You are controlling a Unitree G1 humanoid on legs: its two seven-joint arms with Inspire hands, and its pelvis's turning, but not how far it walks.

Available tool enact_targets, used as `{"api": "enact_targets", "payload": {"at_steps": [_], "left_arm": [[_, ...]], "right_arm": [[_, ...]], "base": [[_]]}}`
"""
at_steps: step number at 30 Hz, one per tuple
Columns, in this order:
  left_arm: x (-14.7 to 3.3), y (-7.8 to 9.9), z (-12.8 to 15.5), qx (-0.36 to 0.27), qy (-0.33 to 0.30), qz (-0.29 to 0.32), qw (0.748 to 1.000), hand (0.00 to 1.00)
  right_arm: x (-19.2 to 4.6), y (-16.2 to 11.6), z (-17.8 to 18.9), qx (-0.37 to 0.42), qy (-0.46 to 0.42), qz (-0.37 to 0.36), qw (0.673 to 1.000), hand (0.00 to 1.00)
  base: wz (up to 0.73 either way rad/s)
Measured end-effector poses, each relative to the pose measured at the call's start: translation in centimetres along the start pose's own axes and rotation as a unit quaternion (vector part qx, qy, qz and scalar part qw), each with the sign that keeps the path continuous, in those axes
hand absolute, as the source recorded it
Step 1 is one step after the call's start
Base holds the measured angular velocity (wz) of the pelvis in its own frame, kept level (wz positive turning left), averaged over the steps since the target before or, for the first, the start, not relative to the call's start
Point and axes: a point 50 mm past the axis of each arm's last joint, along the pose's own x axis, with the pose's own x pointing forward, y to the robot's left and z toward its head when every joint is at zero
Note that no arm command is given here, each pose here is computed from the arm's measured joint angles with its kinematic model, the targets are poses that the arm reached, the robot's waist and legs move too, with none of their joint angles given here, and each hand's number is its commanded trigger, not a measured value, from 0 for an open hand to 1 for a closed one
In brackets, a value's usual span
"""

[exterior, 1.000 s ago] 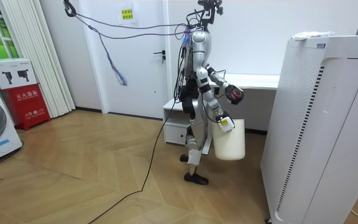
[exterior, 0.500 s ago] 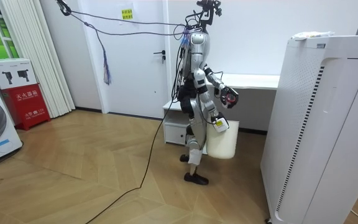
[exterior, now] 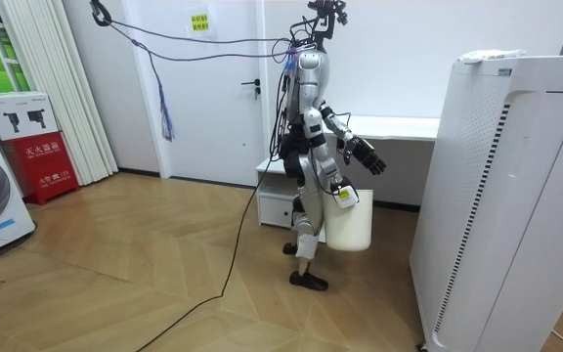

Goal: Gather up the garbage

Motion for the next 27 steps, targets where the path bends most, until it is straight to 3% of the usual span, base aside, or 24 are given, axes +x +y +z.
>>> {"api": "enact_targets", "payload": {"at_steps": [8, 15, 17, 20, 27], "left_arm": [[0.0, -0.3, 0.0, 0.019, -0.002, -0.005, 1.0, 0.0], [-0.2, 0.9, 3.8, 0.12, -0.09, 0.031, 0.988, 0.0], [-0.6, 1.7, 6.2, 0.16, -0.155, 0.065, 0.973, 0.0], [-1.0, 2.2, 7.7, 0.184, -0.202, 0.108, 0.956, 0.0], [-2.5, 5.5, 9.6, 0.237, -0.242, 0.216, 0.916, 0.0]], "right_arm": [[-0.1, 0.5, -0.8, 0.004, 0.013, 0.005, 1.0, 1.0], [-0.9, -0.3, -2.5, 0.01, 0.027, -0.011, 1.0, 1.0], [-1.1, -0.4, -2.8, 0.011, 0.028, -0.013, 0.999, 1.0], [-1.3, -0.5, -3.0, 0.023, 0.022, -0.021, 0.999, 1.0], [-1.9, -0.8, -3.9, 0.047, 0.023, -0.036, 0.998, 1.0]], "base": [[0.01], [0.01], [-0.02], [-0.13], [-0.4]]}}
